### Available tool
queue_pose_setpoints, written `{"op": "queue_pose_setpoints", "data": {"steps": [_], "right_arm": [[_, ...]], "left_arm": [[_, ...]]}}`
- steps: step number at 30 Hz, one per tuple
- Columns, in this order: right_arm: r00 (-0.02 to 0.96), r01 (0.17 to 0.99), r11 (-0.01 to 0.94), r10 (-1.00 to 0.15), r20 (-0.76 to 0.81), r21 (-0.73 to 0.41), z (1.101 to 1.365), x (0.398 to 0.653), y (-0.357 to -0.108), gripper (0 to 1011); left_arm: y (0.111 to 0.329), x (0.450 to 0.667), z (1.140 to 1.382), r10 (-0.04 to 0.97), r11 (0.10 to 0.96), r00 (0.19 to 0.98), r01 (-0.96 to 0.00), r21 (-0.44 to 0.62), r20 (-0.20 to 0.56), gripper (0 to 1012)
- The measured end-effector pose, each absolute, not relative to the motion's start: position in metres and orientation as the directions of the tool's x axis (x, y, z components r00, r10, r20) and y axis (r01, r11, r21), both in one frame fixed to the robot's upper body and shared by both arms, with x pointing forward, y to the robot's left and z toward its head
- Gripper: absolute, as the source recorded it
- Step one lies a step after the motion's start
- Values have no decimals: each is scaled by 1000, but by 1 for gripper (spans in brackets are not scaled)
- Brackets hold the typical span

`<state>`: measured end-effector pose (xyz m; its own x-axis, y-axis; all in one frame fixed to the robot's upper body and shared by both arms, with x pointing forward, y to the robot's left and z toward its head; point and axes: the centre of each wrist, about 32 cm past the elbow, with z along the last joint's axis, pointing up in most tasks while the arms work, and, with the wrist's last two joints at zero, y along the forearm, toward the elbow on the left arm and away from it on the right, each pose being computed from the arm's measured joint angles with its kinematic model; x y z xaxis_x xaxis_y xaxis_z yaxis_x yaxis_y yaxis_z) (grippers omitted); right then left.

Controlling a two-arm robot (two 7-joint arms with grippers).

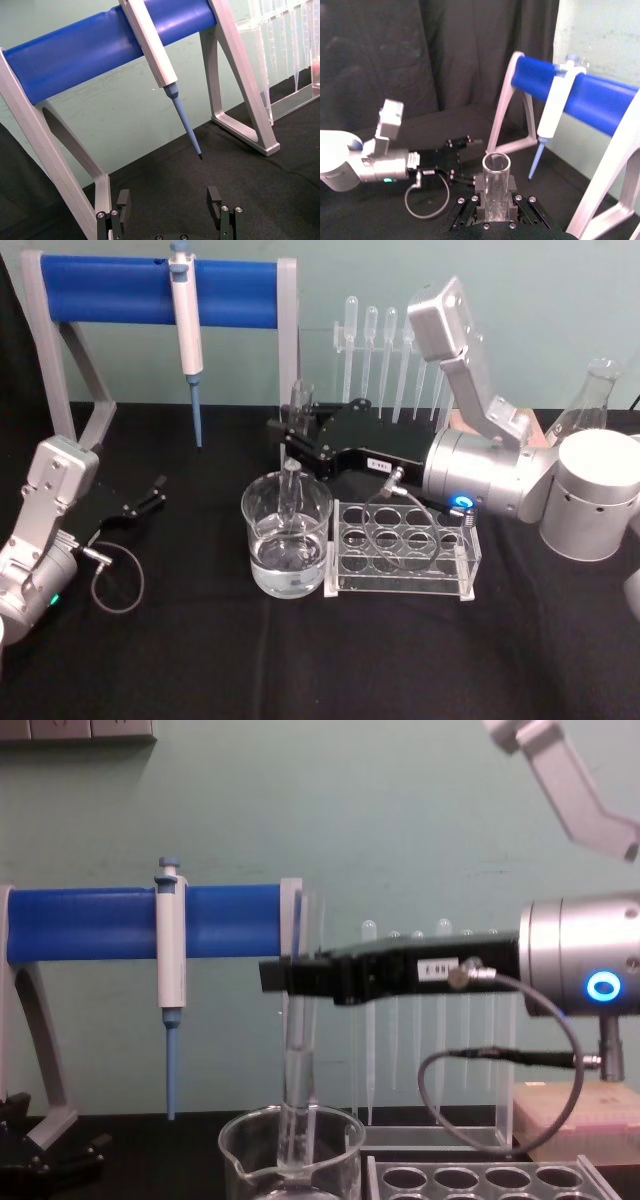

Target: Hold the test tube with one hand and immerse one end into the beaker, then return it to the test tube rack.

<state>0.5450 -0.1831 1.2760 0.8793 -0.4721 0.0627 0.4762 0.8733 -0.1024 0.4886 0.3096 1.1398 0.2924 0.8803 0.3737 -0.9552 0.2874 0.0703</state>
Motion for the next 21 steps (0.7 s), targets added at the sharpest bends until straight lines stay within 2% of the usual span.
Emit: {"op": "queue_pose_setpoints", "data": {"steps": [11, 21], "right_arm": [[872, 489, 860, -484, 69, -146, 1247, 553, -179, 227], [876, 482, 860, -477, 72, -170, 1233, 552, -174, 227]], "left_arm": [[310, 489, 1140, 880, 287, 292, -955, 70, 374, 1000], [310, 489, 1140, 880, 287, 292, -955, 70, 374, 1000]]}}
